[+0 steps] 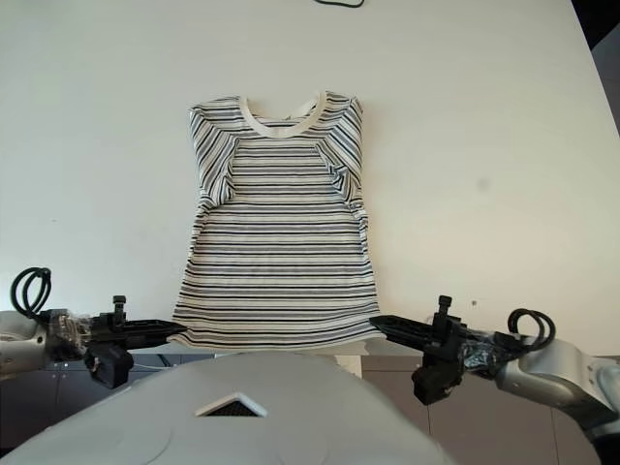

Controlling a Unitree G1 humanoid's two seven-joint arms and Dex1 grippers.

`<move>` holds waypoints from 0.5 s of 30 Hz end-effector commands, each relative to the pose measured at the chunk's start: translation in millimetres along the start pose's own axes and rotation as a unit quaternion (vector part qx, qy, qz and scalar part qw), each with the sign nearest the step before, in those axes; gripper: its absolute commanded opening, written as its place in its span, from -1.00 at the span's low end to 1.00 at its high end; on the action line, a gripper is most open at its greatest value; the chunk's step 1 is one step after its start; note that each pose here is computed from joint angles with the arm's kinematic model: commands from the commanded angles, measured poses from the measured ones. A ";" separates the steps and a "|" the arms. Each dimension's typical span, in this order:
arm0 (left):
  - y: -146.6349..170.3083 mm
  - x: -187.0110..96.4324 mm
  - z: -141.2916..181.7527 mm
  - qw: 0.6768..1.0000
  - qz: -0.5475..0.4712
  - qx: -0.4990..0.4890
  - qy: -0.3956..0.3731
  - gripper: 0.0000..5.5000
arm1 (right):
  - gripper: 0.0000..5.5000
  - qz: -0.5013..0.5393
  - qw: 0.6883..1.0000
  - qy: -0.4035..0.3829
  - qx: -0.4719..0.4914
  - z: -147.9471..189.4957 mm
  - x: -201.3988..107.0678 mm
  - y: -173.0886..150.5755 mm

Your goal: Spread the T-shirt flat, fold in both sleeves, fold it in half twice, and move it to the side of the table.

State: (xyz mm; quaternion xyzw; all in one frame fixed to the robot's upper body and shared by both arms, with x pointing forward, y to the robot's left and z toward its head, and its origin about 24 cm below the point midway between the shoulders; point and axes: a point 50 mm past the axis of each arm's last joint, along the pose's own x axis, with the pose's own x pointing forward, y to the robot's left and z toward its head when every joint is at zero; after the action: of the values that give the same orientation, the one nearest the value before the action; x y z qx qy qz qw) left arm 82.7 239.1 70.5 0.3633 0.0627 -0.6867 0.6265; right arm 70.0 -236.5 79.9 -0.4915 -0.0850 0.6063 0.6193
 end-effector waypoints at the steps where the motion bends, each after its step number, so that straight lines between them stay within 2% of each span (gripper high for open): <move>1: 12.4 -7.6 17.7 0.997 0.020 -0.068 -0.018 -0.96 | -0.94 -0.001 0.999 0.012 0.050 9.3 -10.7 -26.0; 3: 18.8 -11.5 24.8 0.992 0.048 -0.111 -0.029 -0.96 | -0.94 -0.024 0.996 0.030 0.086 8.8 -17.6 -51.6; 6: 44.9 -19.6 28.4 0.981 0.110 -0.155 -0.047 -0.96 | -0.94 -0.078 0.983 0.047 0.157 -3.4 -22.6 -101.5; 10: 103.9 -21.3 5.6 0.952 0.228 -0.195 -0.067 -0.96 | -0.94 -0.158 0.952 0.087 0.248 -42.6 -20.6 -146.5; 15: 179.0 -20.4 -27.0 0.912 0.335 -0.227 -0.062 -0.96 | -0.94 -0.233 0.923 0.083 0.295 -96.3 1.5 -201.2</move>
State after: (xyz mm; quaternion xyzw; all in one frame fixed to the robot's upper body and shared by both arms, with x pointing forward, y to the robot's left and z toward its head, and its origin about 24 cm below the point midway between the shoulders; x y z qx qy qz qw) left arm 200.2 233.3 128.9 0.1915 0.0460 -0.4901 0.8491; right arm 215.2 -244.3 175.5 -0.3508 0.0259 0.4299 0.8316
